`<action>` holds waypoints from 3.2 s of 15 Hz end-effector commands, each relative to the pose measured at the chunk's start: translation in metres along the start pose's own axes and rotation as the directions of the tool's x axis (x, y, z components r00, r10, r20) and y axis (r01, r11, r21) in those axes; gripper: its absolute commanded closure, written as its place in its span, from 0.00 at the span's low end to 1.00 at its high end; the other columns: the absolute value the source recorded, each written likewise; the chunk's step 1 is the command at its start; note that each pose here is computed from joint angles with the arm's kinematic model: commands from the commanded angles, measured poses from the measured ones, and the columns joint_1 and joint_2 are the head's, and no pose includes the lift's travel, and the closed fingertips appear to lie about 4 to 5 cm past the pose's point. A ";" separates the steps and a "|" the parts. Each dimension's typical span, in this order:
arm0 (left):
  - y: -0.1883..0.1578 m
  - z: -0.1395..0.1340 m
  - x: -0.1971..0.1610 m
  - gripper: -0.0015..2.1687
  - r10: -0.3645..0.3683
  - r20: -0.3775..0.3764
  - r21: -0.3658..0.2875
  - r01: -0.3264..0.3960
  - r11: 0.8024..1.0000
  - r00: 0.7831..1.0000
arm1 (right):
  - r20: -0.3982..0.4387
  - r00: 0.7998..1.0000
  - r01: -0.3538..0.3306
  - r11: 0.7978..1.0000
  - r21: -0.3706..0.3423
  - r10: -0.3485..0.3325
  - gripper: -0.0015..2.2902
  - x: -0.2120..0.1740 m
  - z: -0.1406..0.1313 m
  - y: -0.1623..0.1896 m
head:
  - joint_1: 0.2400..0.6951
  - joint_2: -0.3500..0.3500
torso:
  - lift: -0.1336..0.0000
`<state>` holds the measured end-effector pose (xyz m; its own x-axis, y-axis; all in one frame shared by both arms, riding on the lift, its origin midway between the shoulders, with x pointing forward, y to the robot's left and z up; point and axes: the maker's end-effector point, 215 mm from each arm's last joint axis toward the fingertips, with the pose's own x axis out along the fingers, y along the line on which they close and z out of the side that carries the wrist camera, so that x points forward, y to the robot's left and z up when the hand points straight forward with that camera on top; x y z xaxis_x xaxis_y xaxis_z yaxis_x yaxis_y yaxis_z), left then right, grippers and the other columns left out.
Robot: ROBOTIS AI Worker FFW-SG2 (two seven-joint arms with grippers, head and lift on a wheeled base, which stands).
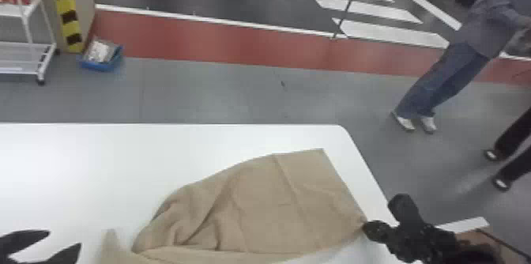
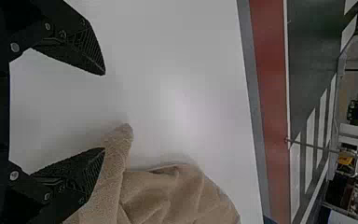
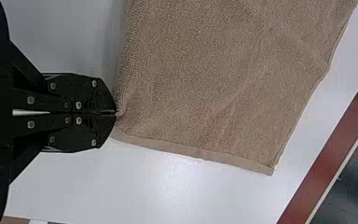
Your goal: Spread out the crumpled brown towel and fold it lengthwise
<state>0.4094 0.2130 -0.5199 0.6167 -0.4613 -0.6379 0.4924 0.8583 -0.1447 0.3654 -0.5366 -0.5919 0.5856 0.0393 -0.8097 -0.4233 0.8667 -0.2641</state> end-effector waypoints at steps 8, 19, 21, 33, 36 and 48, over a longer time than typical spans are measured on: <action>-0.044 -0.013 0.044 0.23 -0.072 -0.107 0.015 0.074 0.997 0.992 | -0.031 0.999 0.011 1.000 -0.001 -0.011 0.70 -0.006 -0.023 0.001 | 1.00 0.00 | 1.00; -0.089 -0.031 0.044 0.65 -0.150 -0.205 -0.054 0.142 0.988 0.967 | -0.031 0.999 0.010 1.000 -0.007 -0.010 0.70 -0.006 -0.023 0.001 | 1.00 0.00 | 1.00; -0.091 -0.041 0.043 0.78 -0.150 -0.228 -0.061 0.139 0.988 0.962 | -0.031 0.999 0.010 1.000 -0.006 -0.010 0.70 -0.009 -0.027 0.002 | 1.00 0.00 | 1.00; -0.029 0.027 0.001 0.47 -0.049 -0.086 -0.181 0.033 0.983 0.995 | 0.001 1.000 0.013 1.000 0.001 -0.013 0.70 -0.017 -0.015 0.005 | 1.00 0.00 | 1.00; -0.066 0.000 0.007 0.20 -0.067 -0.184 -0.198 0.029 0.980 0.981 | -0.007 1.000 0.012 1.000 0.001 -0.012 0.70 -0.016 -0.018 0.007 | 1.00 0.00 | 1.00; -0.120 0.019 0.067 0.15 0.076 -0.176 -0.006 -0.079 0.997 0.982 | -0.005 1.000 0.000 0.999 -0.035 0.000 0.70 -0.005 -0.028 0.017 | 1.00 0.00 | 1.00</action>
<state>0.3984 0.0808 -0.5258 0.5146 -0.3630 -0.7768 0.4177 0.8973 -0.1426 0.3365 -0.5393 -0.6048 0.5828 0.0279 -0.8121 -0.4391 0.8518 -0.2858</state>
